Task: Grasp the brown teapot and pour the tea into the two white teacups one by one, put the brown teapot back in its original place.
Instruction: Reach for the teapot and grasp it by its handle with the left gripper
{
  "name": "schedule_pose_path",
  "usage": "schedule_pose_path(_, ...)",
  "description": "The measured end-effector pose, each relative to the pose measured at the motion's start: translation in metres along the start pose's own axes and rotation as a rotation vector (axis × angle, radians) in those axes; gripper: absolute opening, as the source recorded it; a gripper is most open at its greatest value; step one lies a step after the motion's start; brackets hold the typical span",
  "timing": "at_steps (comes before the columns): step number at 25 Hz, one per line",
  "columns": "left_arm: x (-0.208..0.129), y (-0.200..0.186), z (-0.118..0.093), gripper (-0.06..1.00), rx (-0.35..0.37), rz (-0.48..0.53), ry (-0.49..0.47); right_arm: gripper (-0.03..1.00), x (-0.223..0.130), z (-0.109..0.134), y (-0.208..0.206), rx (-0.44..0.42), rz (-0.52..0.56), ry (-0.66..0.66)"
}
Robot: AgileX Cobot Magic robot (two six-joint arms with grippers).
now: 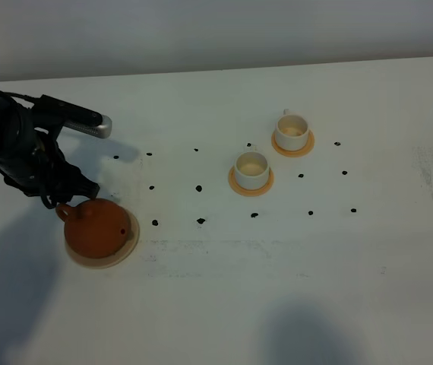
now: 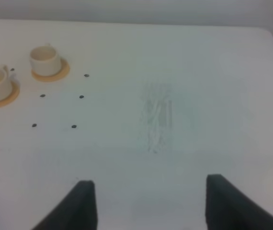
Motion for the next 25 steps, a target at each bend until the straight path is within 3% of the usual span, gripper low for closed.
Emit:
schedule_pose_path(17,-0.022,-0.001,0.0,0.46,-0.004,0.159,-0.037,0.48,0.0,0.0,0.0,0.0,0.0,0.001)
schedule_pose_path(25,-0.022,-0.006,0.001,0.46,0.002,0.16,-0.036,0.48,0.0,0.0,0.0,0.0,0.0,0.0)
Point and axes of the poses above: a point on each arm's last joint axis where the gripper is mounted, y pointing out along that axis toward the gripper, z along the wrist's bending axis when the last joint is at zero, x = y × z, the point moved 5 cm from there along y, pointing out along that axis toward the gripper, and after that the axes turned 2 degrees about -y, right-handed, at the moved point
